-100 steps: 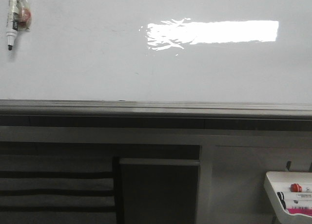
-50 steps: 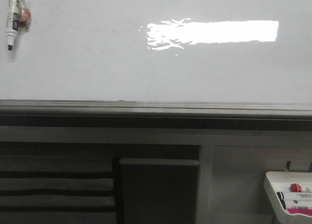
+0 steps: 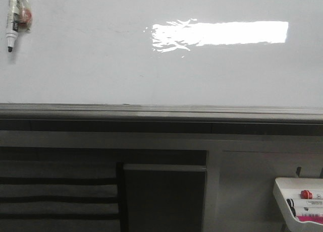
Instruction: Write number 3 on whiteboard
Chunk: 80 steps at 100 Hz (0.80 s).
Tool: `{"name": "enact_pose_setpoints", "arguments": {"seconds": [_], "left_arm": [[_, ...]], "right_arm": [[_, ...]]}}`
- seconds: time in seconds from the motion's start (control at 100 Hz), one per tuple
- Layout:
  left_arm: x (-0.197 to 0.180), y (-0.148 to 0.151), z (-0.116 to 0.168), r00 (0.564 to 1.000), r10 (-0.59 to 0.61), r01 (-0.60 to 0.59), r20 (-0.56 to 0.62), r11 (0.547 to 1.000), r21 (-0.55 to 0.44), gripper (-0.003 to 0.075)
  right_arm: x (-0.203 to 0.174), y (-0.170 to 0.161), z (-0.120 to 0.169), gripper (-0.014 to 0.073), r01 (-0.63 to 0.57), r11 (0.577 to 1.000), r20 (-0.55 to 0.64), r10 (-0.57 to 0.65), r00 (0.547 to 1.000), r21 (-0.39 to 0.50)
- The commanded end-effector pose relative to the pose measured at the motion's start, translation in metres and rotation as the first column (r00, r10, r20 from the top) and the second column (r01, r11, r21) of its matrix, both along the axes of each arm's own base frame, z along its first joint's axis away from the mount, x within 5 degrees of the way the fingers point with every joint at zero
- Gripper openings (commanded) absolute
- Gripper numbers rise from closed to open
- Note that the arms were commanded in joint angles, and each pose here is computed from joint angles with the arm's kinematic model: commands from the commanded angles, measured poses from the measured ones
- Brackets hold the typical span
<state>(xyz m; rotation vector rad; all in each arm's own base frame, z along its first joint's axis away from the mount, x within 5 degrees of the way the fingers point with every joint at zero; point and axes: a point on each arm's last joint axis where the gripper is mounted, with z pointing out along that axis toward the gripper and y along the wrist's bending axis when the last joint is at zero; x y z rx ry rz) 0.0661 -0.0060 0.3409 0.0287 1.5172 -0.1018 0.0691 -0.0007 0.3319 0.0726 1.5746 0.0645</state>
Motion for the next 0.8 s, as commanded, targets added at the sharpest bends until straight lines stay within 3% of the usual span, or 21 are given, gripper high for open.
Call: {"name": "enact_pose_setpoints", "arguments": {"seconds": [0.0,0.29,0.59,0.79], "left_arm": [[0.007,-0.001,0.011,1.000,-0.008,0.008,-0.004,1.000,0.000,0.0597],[0.061,-0.007,0.002,0.961,-0.025,0.039,-0.276,0.998,0.043,0.0597],[0.133,-0.043,-0.002,0.896,-0.144,0.214,-0.420,0.969,0.126,0.0597],[0.179,-0.055,-0.014,0.863,-0.140,0.225,-0.485,0.967,0.121,0.0597]], "right_arm": [[0.000,0.001,0.019,0.0558,-0.007,1.000,0.112,0.007,0.994,-0.003],[0.000,0.001,0.019,0.0558,-0.007,1.000,0.113,0.007,0.994,-0.004],[0.000,0.001,0.019,0.0558,-0.007,1.000,0.113,0.007,0.994,-0.004],[0.000,0.001,0.019,0.0558,-0.007,1.000,0.113,0.007,0.994,-0.004]]}}
